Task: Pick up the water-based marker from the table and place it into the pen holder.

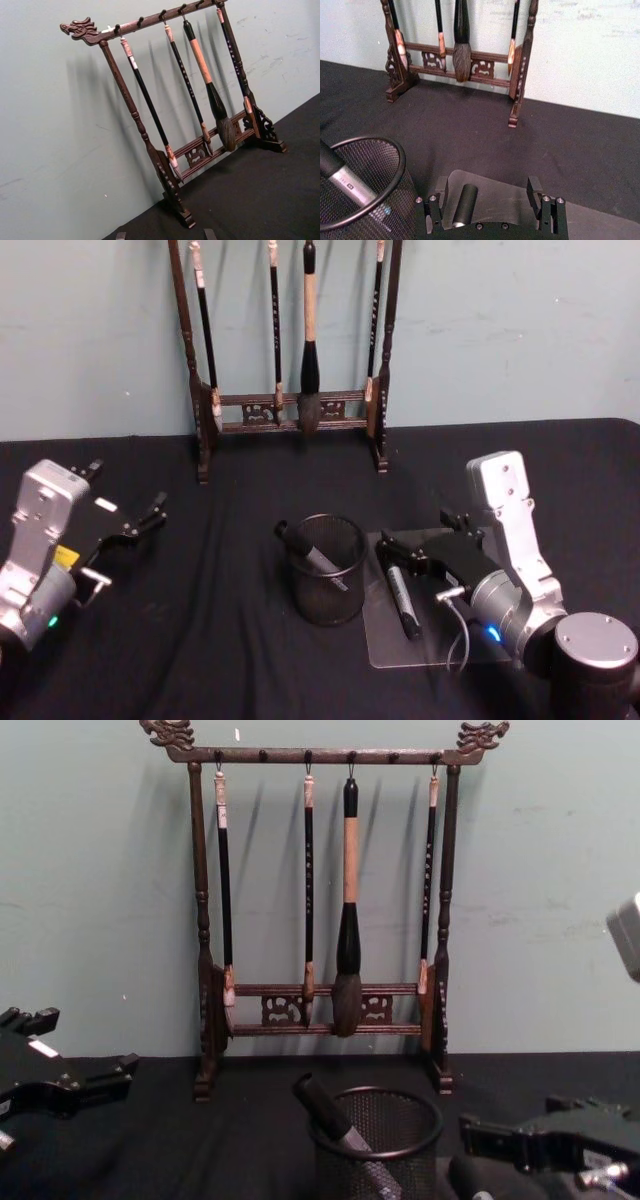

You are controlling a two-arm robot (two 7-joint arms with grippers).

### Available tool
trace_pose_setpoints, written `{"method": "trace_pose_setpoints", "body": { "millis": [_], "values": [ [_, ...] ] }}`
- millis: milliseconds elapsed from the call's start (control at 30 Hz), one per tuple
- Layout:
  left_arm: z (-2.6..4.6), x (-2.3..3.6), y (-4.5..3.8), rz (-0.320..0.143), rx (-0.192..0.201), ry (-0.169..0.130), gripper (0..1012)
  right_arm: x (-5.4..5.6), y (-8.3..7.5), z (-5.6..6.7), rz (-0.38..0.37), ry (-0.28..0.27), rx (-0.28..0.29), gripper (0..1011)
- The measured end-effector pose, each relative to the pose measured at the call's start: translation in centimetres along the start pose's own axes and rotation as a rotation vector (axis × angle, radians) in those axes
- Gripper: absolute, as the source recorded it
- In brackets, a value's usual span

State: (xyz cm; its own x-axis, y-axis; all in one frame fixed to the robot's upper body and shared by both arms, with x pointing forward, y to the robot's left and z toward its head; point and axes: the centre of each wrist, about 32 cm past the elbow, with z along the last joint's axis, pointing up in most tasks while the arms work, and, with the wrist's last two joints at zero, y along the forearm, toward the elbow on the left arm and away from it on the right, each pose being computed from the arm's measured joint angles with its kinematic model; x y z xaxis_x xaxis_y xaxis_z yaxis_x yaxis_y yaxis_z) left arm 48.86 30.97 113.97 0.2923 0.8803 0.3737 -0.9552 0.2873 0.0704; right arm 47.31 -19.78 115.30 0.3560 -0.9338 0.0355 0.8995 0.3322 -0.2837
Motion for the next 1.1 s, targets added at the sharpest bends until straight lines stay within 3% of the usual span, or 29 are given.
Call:
{"method": "trace_pose_setpoints", "body": {
  "millis": [567, 1100],
  "values": [
    [0.01, 0.00, 0.00, 0.000, 0.000, 0.000, 1009, -0.2, 1.1, -2.1, 0.021, -0.008, -0.057, 1000],
    [0.00, 0.00, 0.00, 0.000, 0.000, 0.000, 1009, -0.1, 1.8, -3.1, 0.038, -0.019, -0.080, 1000]
  ]
}}
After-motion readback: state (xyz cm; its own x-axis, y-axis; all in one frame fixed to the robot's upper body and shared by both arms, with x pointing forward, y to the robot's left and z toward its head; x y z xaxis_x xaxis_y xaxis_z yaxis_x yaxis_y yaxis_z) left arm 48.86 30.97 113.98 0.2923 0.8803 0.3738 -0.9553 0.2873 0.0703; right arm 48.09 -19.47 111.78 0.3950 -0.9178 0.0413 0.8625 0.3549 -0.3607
